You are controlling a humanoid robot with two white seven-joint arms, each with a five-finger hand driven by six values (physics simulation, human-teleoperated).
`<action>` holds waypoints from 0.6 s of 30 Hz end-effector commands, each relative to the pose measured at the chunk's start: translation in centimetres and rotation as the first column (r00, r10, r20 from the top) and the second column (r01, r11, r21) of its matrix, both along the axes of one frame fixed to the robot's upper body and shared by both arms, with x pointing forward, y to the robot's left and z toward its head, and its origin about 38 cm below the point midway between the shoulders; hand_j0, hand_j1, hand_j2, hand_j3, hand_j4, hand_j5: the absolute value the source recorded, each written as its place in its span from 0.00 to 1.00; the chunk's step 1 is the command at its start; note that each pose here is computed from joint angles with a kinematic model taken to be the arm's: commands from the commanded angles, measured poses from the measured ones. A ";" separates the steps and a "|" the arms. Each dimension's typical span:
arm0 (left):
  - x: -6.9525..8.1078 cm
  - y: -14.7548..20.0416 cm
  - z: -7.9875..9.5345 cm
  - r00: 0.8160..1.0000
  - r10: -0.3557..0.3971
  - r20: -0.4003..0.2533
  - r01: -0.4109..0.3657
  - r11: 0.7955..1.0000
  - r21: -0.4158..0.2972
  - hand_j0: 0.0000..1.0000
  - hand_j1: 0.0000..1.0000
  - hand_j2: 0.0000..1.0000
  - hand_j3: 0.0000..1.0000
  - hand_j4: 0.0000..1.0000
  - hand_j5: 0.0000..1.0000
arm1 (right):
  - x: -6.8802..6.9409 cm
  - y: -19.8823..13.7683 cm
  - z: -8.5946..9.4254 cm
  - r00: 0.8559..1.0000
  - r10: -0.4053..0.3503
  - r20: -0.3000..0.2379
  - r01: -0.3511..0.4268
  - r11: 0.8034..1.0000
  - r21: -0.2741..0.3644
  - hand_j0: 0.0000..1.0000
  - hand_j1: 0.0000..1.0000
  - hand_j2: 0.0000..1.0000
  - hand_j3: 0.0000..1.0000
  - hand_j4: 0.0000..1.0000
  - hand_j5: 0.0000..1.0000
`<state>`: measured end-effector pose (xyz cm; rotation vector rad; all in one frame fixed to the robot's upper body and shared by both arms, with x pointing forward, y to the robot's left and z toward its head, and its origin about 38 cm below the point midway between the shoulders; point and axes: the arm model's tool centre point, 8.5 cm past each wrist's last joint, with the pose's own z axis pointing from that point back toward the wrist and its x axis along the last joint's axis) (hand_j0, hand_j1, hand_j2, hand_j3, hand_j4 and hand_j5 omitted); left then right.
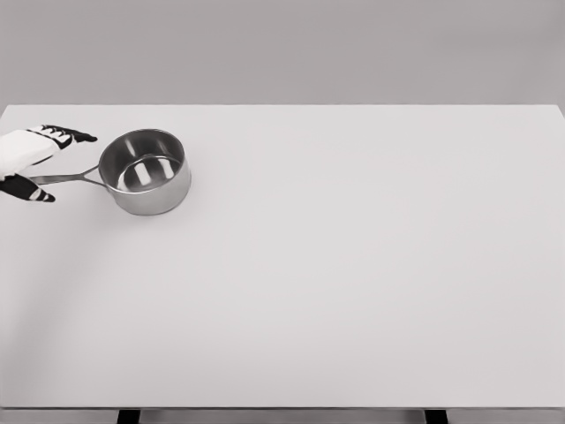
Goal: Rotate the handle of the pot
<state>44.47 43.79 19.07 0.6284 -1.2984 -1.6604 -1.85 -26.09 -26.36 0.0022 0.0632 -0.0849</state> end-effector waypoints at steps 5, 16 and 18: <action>0.8 -0.2 -1.0 1.000 0.024 -0.019 -0.024 0.999 -0.039 1.00 1.00 1.00 1.00 1.00 1.00 | 0.0 0.0 0.0 1.000 0.000 0.000 0.000 1.000 0.000 1.00 1.00 1.00 1.00 1.00 1.00; 1.9 -0.3 -1.4 0.998 0.051 -0.028 -0.053 0.996 -0.077 1.00 1.00 1.00 1.00 1.00 1.00 | 0.0 0.0 0.0 1.000 0.000 0.000 0.000 1.000 0.000 1.00 1.00 1.00 1.00 1.00 1.00; 2.1 -0.4 -1.5 0.998 0.052 -0.029 -0.054 0.995 -0.083 1.00 1.00 1.00 1.00 1.00 1.00 | 0.0 0.0 0.0 1.000 0.000 0.000 0.000 1.000 0.000 1.00 1.00 1.00 1.00 1.00 1.00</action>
